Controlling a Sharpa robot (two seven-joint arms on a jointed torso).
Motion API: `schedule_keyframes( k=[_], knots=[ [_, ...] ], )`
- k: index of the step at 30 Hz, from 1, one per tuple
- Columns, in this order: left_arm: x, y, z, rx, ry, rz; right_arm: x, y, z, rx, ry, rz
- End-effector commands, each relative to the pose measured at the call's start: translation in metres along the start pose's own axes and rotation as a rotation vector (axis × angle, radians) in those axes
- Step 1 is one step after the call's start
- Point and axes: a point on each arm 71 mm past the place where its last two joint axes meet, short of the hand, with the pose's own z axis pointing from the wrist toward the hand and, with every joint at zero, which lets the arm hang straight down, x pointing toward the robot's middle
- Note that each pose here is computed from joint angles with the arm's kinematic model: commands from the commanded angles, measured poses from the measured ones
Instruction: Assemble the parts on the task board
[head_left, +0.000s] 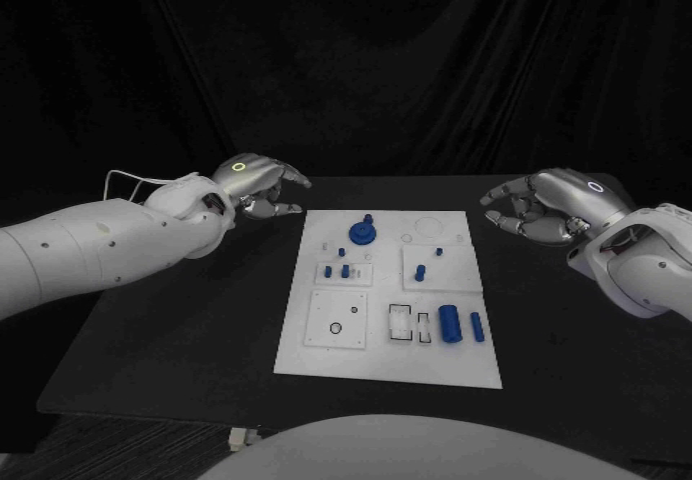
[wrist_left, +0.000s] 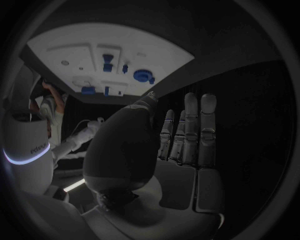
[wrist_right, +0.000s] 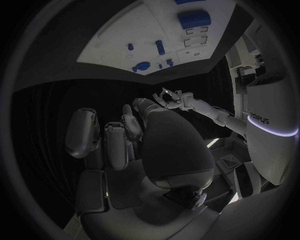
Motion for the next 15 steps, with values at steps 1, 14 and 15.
schedule_keyframes(
  k=[1,14,15],
  knots=[
    [-0.0132,0.0063,-0.0032,-0.008,-0.088,-0.528,-0.009,0.008,0.009,-0.061,-0.015,-0.022],
    [-0.0099,-0.0265,0.0028,0.217,-0.204,-1.299,-0.010,0.025,0.044,-0.146,0.136,-0.202],
    [-0.0057,-0.0305,0.0020,0.229,-0.202,-1.322,-0.007,0.024,0.044,-0.137,0.164,-0.211]
  ],
)
